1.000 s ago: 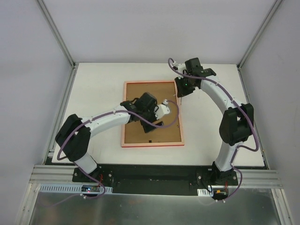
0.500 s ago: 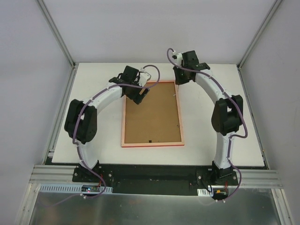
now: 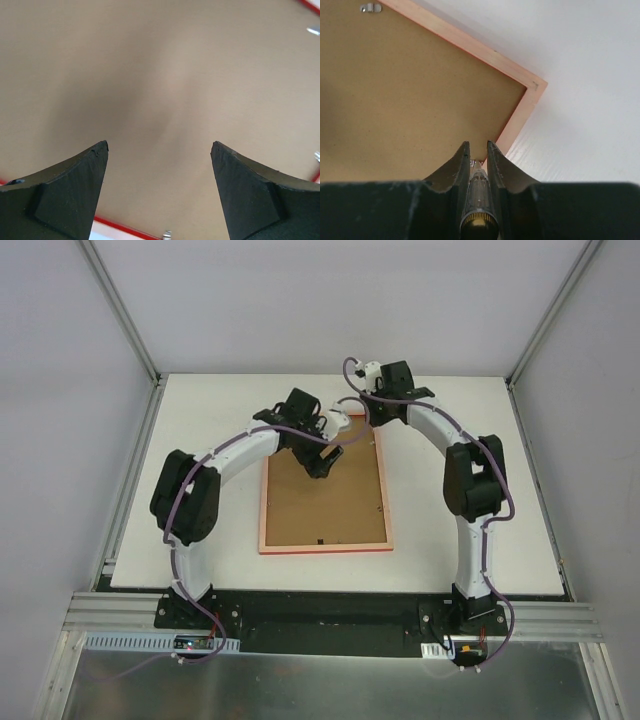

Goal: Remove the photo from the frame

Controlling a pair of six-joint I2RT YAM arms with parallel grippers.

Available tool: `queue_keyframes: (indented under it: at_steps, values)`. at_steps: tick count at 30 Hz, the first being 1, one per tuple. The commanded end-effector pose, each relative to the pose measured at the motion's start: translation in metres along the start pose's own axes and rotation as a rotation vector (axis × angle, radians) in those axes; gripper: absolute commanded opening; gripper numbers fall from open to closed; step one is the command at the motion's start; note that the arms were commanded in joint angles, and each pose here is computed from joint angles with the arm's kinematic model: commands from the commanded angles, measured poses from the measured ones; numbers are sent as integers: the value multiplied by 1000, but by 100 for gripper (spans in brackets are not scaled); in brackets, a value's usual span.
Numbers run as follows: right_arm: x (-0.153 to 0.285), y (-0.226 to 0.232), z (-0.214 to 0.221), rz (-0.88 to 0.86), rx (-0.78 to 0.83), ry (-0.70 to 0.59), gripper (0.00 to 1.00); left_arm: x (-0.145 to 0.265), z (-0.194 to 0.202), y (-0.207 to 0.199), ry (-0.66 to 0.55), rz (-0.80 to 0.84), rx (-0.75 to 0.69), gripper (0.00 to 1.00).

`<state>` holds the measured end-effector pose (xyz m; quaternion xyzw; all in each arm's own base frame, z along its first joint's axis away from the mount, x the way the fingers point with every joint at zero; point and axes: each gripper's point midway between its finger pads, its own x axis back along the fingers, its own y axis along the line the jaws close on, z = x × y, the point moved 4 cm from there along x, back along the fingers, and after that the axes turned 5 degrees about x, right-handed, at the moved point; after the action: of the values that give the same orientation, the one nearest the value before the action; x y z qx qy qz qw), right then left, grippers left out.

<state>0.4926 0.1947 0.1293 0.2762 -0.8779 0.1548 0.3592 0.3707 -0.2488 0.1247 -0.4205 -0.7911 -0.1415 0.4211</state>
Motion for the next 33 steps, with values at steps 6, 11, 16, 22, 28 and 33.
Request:
queue_keyframes:
  at_steps: [6,11,16,22,28,33]
  values:
    - [15,-7,-22,-191,257,-166,1,31,21,-128,71,302,-343,82]
    - [20,4,-5,-324,444,-206,1,24,39,-166,146,372,-409,81]
    - [26,16,8,-435,586,-224,1,11,56,-186,215,394,-460,80]
    - [40,30,6,-534,620,-265,0,-1,63,-192,257,396,-445,79]
    - [37,33,17,-549,705,-226,1,-17,73,-195,300,398,-428,77]
    - [37,32,23,-548,746,-205,0,-26,80,-195,310,389,-433,77]
